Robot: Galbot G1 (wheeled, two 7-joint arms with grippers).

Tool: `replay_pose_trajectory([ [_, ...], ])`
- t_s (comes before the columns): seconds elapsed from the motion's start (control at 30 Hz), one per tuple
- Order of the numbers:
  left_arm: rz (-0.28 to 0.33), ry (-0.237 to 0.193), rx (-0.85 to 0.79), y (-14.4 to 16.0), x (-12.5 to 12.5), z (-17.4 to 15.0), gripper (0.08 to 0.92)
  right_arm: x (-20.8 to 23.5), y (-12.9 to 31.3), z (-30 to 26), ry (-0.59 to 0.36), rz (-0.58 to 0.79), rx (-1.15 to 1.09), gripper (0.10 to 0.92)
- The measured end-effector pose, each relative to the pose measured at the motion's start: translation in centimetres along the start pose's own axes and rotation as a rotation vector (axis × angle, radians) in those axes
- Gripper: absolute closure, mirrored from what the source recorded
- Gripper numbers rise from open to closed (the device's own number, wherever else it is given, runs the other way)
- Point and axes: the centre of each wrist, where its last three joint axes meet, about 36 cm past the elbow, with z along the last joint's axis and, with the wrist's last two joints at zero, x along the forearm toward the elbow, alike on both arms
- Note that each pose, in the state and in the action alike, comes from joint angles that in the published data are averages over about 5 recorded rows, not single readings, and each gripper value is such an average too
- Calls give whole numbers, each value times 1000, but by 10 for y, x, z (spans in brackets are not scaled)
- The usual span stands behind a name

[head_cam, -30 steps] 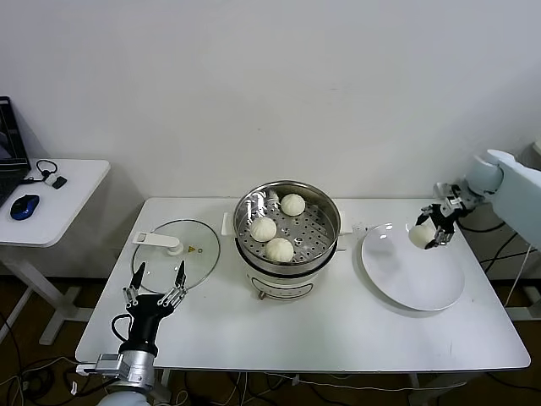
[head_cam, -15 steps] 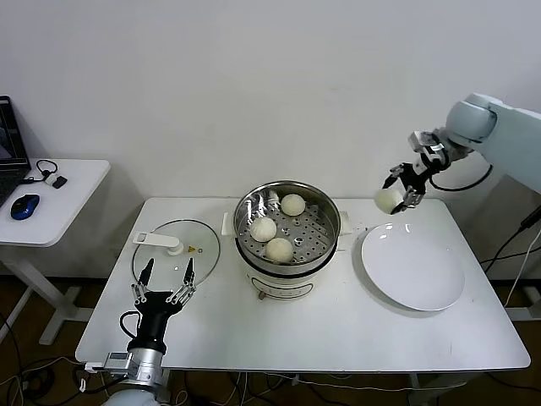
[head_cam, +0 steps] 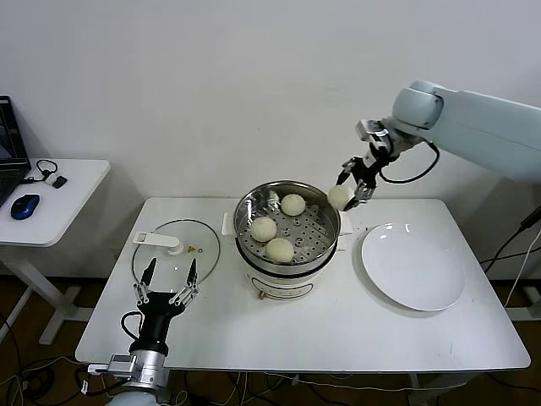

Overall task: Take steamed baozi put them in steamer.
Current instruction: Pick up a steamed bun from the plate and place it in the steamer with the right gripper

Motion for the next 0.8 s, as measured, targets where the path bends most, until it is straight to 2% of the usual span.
replay_pose_trajectory([
  [0.4, -16, 2, -3, 7, 5, 1, 177, -53, -14, -51, -1, -73, 39, 310],
  [0.8, -18, 7, -1, 8, 6, 3, 177, -89, -14, -45, 29, -108, 27, 310],
])
